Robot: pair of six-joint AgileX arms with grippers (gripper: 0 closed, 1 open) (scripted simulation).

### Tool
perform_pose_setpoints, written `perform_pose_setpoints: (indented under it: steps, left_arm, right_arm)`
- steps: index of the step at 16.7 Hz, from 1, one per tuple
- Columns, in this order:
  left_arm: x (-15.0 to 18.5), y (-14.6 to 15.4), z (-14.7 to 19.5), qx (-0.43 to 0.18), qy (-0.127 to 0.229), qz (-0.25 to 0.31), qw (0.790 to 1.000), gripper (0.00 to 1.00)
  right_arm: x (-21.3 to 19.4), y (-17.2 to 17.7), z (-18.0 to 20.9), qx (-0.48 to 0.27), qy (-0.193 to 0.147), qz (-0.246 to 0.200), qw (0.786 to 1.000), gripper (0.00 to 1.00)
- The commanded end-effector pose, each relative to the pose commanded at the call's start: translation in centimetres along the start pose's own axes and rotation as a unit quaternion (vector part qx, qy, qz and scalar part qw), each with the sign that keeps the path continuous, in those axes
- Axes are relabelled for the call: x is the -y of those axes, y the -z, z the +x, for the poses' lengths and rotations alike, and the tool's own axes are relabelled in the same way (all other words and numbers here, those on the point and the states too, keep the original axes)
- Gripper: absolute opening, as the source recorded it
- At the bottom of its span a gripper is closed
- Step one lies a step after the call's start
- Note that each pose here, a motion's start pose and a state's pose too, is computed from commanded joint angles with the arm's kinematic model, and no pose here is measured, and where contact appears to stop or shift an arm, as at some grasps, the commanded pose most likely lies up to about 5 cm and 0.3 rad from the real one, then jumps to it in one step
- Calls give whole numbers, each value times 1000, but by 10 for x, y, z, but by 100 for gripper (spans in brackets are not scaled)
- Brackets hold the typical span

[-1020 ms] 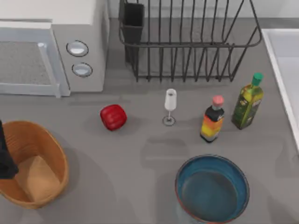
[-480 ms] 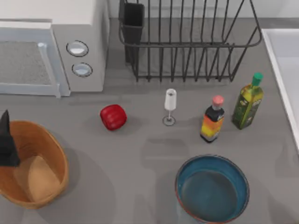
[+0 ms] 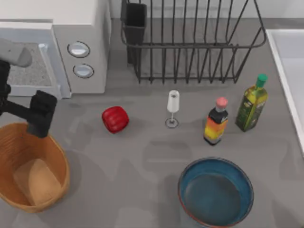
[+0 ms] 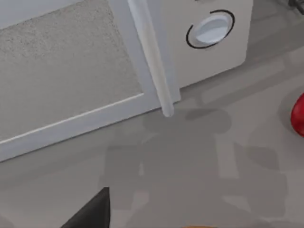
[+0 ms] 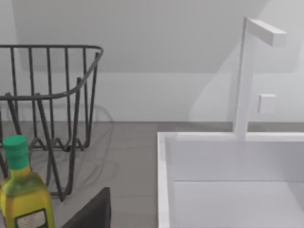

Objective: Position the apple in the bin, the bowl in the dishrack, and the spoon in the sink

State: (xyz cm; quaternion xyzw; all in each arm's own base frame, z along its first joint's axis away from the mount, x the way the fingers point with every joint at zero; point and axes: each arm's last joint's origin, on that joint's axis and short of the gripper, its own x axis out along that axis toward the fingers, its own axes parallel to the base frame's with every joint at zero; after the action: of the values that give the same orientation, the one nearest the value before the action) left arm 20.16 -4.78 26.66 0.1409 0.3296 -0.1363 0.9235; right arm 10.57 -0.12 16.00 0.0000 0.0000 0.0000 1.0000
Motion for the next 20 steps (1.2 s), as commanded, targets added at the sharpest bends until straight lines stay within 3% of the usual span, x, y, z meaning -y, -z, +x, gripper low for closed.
perform_pose_setpoints:
  steps: [4, 8, 15, 20]
  left_arm:
    - [15, -51, 51, -119, 57, 75, 988, 100]
    - [44, -79, 112, -224, 109, 149, 957, 100]
    - [89, -85, 196, -340, 159, 232, 898, 100]
    - [95, -84, 209, -352, 163, 242, 889, 100]
  right_arm:
    - [0, 0, 0, 0, 0, 0, 1000, 100]
    - [0, 0, 0, 0, 0, 0, 1000, 100]
    - [0, 0, 0, 0, 0, 0, 1000, 100]
    - [0, 0, 0, 0, 0, 0, 1000, 100]
